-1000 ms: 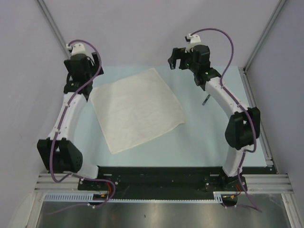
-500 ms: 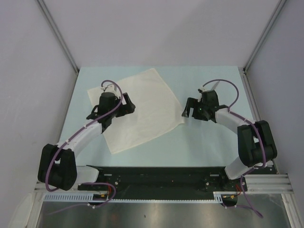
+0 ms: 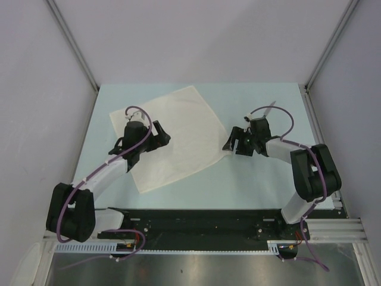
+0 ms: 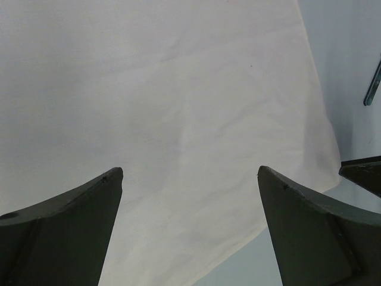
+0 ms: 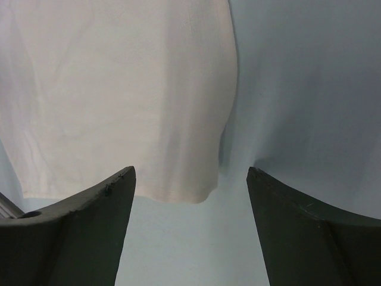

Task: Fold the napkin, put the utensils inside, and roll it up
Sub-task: Flatten the napkin out

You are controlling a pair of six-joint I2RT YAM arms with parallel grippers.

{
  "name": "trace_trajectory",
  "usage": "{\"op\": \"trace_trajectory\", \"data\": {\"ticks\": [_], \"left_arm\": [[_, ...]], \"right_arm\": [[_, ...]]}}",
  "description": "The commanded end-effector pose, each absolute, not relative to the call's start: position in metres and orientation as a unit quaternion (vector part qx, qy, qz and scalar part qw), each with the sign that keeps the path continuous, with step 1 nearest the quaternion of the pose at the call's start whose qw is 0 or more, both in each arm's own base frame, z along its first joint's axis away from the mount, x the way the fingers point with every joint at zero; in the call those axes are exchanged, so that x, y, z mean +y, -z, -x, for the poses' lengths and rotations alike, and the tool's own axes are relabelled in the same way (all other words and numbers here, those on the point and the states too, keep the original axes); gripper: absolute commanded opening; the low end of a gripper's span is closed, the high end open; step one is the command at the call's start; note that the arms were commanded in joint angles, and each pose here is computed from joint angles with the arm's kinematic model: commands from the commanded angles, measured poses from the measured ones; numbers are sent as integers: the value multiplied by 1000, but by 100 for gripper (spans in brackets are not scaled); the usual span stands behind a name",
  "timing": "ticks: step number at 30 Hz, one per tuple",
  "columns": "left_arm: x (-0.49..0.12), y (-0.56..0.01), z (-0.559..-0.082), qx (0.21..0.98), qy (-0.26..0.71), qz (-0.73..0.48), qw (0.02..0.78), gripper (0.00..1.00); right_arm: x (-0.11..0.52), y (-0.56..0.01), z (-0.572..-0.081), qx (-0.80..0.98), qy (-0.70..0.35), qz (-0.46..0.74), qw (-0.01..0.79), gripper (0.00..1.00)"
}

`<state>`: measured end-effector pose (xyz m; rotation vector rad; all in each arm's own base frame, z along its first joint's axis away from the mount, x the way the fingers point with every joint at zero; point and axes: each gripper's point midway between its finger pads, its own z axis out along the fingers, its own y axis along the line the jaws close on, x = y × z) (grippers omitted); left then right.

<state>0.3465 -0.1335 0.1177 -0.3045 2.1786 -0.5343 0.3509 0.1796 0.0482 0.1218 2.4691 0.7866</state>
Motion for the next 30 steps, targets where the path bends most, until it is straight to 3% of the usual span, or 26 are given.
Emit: {"op": "trace_trajectory", "data": {"ticks": [1, 3, 6, 7, 10, 12, 15, 16, 19, 21, 22, 25, 30], "left_arm": [[-130, -143, -349, 852, 219, 119, 460, 99], [-127, -143, -345, 857, 213, 119, 454, 100], [-125, -152, -341, 852, 214, 119, 462, 100], [-124, -158, -339, 849, 216, 117, 468, 100], [-123, -166, -332, 851, 215, 107, 467, 100], [-125, -181, -329, 846, 222, 97, 475, 100], [-125, -196, -321, 844, 227, 80, 480, 100], [-124, -196, -317, 848, 221, 71, 477, 100], [-121, -209, -313, 848, 211, 49, 484, 100], [-118, -216, -311, 850, 200, 39, 486, 100], [-116, -217, -310, 852, 191, 28, 487, 100], [-111, -227, -310, 852, 173, 13, 494, 100], [-115, -249, -317, 838, 178, -6, 515, 100]], "right_arm": [[189, -60, -364, 906, -315, -33, 281, 76], [190, -57, -364, 907, -317, -28, 275, 71], [196, -60, -365, 904, -331, -15, 271, 52], [195, -60, -363, 907, -330, -17, 263, 39], [192, -73, -366, 905, -321, -11, 278, 22], [189, -84, -370, 907, -307, 0, 287, 17], [176, -107, -375, 913, -267, 2, 310, 17], [164, -117, -380, 913, -234, -1, 334, 21], [138, -127, -376, 922, -156, -15, 353, 49], [124, -136, -369, 922, -129, -27, 365, 56], [122, -137, -365, 921, -123, -27, 368, 65], [116, -127, -354, 924, -119, -32, 362, 71], [128, -81, -342, 941, -158, -41, 296, 68]]}}
